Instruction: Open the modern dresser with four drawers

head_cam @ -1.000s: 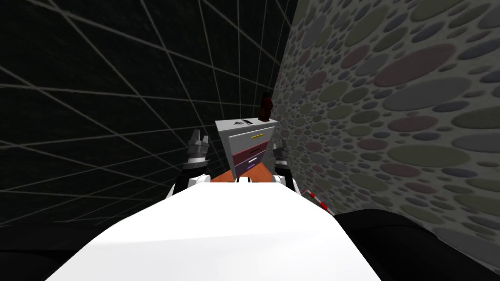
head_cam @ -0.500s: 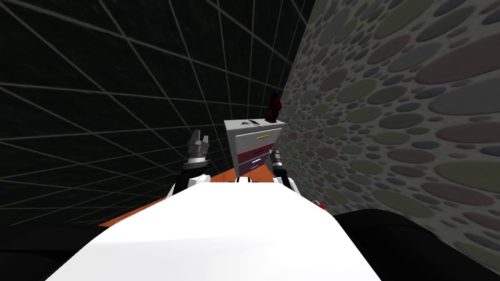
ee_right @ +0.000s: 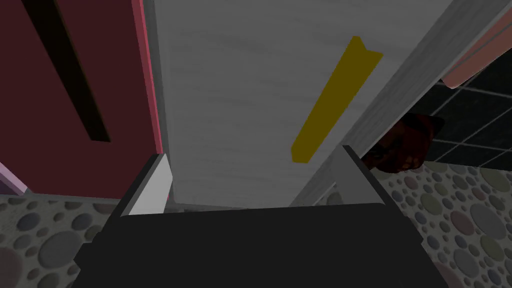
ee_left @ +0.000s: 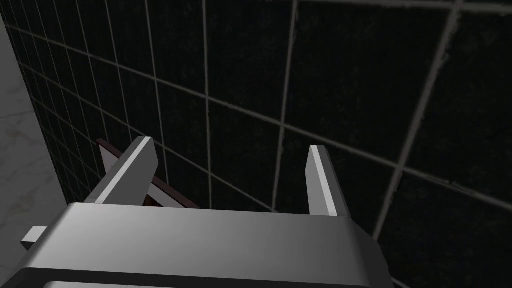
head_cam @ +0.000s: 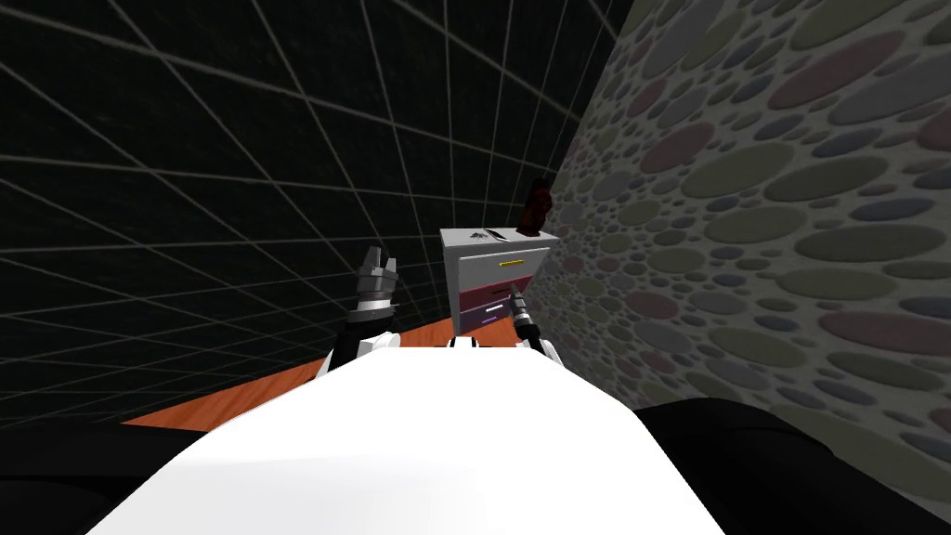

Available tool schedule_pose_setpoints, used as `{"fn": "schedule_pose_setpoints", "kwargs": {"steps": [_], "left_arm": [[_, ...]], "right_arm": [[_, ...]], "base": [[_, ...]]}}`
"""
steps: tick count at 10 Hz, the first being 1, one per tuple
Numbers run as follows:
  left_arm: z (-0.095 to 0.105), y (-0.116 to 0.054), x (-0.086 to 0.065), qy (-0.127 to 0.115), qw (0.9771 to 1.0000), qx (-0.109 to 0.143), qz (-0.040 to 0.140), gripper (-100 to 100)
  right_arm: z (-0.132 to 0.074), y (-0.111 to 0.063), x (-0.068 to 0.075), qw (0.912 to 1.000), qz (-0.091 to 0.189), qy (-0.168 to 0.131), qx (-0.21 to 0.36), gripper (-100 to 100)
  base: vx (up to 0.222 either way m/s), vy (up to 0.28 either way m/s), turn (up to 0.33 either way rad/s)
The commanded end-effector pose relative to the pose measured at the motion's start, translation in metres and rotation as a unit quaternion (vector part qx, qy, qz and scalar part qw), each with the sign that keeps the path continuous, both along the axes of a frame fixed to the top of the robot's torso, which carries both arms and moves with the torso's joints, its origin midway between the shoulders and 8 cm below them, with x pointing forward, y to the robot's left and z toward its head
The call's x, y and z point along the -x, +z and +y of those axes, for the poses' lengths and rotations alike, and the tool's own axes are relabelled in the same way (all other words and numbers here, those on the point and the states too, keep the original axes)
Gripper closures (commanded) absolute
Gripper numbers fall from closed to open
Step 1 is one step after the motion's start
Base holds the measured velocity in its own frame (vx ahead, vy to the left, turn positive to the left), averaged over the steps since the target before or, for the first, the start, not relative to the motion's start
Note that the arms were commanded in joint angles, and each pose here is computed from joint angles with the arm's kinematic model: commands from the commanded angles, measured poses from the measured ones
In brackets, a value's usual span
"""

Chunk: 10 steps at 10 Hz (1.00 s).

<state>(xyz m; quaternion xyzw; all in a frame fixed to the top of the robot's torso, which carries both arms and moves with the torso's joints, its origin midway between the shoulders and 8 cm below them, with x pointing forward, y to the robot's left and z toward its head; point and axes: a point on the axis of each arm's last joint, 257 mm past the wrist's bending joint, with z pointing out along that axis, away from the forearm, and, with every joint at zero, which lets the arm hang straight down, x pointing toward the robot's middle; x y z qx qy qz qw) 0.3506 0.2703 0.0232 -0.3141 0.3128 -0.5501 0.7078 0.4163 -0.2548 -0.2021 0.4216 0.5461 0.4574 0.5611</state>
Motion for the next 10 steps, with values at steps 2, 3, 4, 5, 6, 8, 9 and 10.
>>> {"fn": "schedule_pose_setpoints", "kwargs": {"steps": [2, 3, 4, 5, 6, 8, 9, 10], "left_arm": [[0.0, 0.0, 0.0, 0.0, 1.0, 0.0, 0.0, 0], [0.0, 0.0, 0.0, 0.0, 1.0, 0.0, 0.0, 0], [0.0, 0.0, 0.0, 0.0, 1.0, 0.0, 0.0, 0], [0.0, 0.0, 0.0, 0.0, 1.0, 0.0, 0.0, 0], [0.0, 0.0, 0.0, 0.0, 1.0, 0.0, 0.0, 0], [0.0, 0.0, 0.0, 0.0, 1.0, 0.0, 0.0, 0], [0.0, 0.0, 0.0, 0.0, 1.0, 0.0, 0.0, 0], [0.0, 0.0, 0.0, 0.0, 1.0, 0.0, 0.0, 0]], "right_arm": [[-0.01, -0.069, 0.006, 0.9941, 0.091, -0.013, 0.057, -100], [-0.013, -0.073, 0.007, 0.993, 0.099, -0.016, 0.063, -100], [-0.016, -0.101, 0.013, 0.9869, 0.134, -0.019, 0.088, -100], [-0.02, -0.106, 0.014, 0.985, 0.144, -0.024, 0.093, -100], [-0.024, -0.129, 0.02, 0.9774, 0.175, -0.028, 0.115, -100], [-0.033, -0.161, 0.032, 0.9642, 0.218, -0.034, 0.148, -100], [-0.039, -0.17, 0.036, 0.959, 0.233, -0.039, 0.157, -100], [-0.045, -0.195, 0.048, 0.9463, 0.264, -0.04, 0.182, -100]], "base": [[-0.012, 0.006, 0.208], [-0.009, 0.004, 0.122], [-0.012, 0.011, 0.258], [-0.01, 0.006, 0.156], [-0.012, 0.009, 0.32], [-0.012, 0.009, 0.187], [-0.009, 0.008, 0.145], [-0.011, 0.013, 0.272]]}}
